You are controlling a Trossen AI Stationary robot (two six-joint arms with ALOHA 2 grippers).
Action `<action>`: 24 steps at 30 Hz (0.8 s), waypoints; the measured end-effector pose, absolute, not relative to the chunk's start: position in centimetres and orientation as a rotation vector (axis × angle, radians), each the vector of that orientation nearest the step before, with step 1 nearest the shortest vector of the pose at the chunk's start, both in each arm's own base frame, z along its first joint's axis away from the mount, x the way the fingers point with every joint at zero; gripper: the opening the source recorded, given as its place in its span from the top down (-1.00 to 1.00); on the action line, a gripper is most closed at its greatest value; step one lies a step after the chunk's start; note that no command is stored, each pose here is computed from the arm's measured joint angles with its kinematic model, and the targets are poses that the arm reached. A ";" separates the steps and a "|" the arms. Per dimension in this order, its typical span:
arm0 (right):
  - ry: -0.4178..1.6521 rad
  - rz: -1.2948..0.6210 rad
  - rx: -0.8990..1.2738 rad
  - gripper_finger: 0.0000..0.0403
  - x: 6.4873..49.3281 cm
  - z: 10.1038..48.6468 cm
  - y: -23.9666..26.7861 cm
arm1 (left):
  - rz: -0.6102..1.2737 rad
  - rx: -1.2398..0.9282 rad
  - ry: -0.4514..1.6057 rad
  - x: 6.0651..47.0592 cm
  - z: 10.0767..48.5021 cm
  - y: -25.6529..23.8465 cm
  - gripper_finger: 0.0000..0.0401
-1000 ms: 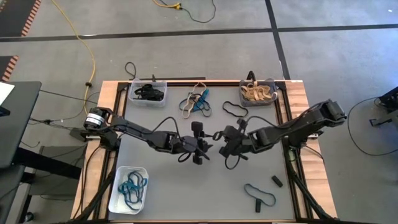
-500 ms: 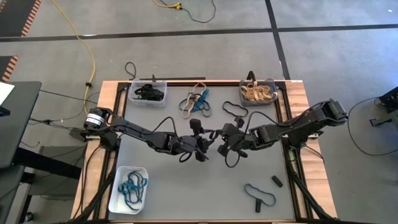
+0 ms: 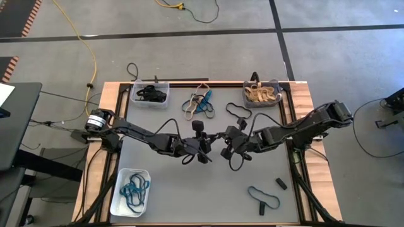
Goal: Sort rubber bands into baskets
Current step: Put the black rubber band into the transparent bin
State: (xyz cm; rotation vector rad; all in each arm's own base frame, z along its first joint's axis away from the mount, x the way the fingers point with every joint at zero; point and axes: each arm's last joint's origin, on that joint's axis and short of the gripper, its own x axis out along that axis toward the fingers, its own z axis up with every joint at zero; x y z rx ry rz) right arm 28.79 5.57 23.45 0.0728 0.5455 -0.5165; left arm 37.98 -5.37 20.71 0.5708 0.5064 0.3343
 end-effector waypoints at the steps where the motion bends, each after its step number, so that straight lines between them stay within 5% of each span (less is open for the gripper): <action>1: 0.547 -0.509 0.076 0.91 28.8 23.4 5.6 | 0.334 0.572 0.507 38.0 20.7 -5.4 0.81; 11: 0.583 -0.476 0.048 0.73 28.7 23.3 5.7 | 0.319 0.655 0.528 38.0 20.7 -5.4 0.99; 24: 0.693 -0.512 -0.031 -0.14 27.7 22.4 5.6 | 0.500 0.713 0.875 36.0 19.8 1.2 1.00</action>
